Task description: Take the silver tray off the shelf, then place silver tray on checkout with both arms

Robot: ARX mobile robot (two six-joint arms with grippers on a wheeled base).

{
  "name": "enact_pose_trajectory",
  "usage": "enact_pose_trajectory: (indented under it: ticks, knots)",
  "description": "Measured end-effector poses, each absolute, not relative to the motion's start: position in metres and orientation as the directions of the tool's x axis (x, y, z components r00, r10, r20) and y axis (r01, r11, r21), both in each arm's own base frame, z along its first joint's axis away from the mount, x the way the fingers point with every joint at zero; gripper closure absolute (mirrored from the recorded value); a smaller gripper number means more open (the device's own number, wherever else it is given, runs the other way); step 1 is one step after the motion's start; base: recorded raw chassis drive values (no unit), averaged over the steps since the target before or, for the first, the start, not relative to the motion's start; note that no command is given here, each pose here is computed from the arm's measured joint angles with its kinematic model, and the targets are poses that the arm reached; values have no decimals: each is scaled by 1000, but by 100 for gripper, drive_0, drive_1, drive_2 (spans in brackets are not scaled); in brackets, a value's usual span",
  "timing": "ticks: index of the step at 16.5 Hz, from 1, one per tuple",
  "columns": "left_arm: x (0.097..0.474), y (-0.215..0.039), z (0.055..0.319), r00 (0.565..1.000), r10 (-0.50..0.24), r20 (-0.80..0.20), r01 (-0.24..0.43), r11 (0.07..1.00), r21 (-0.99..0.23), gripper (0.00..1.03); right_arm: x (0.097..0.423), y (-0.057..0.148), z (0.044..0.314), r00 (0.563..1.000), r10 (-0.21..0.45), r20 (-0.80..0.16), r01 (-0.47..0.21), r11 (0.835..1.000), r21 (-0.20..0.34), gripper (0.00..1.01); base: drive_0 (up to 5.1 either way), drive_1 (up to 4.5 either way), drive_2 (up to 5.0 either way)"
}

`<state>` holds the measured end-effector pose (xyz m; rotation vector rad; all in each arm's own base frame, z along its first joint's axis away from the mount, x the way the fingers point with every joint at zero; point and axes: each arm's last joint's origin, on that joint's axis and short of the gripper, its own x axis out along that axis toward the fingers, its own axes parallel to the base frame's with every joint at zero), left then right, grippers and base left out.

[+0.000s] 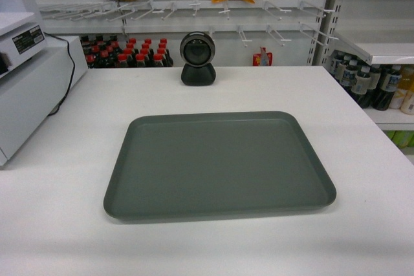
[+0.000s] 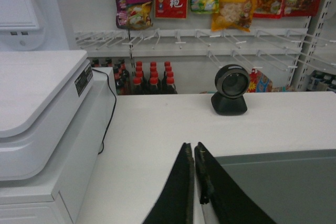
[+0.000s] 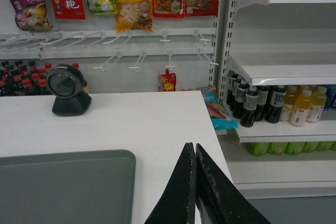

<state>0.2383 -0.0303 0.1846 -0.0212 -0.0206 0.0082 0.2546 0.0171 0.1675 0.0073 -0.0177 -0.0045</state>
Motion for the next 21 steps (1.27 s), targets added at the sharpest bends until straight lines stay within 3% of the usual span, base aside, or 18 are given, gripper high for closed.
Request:
enact_pose_trajectory:
  ticks: [1, 3, 4, 7, 8, 21]
  knots:
    - [226, -26, 182, 1000, 3, 19, -2, 1000, -20, 101, 241, 15, 167, 1000, -2, 14, 2, 1000, 8, 98, 0, 0, 0]
    - [207, -19, 169, 999, 3, -35, -3, 1000, -13, 102, 220, 9, 157, 999, 3, -38, -3, 1000, 5, 98, 0, 0, 0]
    - [200, -16, 170, 1000, 4, 9, -4, 1000, -18, 102, 211, 1, 160, 1000, -1, -22, 1, 1000, 7, 98, 0, 0, 0]
    - [178, -10, 157, 999, -13, -43, 12, 1000, -15, 102, 188, 0, 161, 1000, -3, -24, 4, 1000, 7, 98, 0, 0, 0]
    - [172, 0, 162, 1000, 6, -17, -7, 1000, -17, 102, 180, 0, 160, 1000, -3, -25, 3, 1000, 7, 98, 0, 0, 0]
    - [126, 0, 169, 1000, -3, 4, 3, 1000, -17, 102, 129, 0, 169, 1000, -3, 6, 3, 1000, 6, 98, 0, 0, 0]
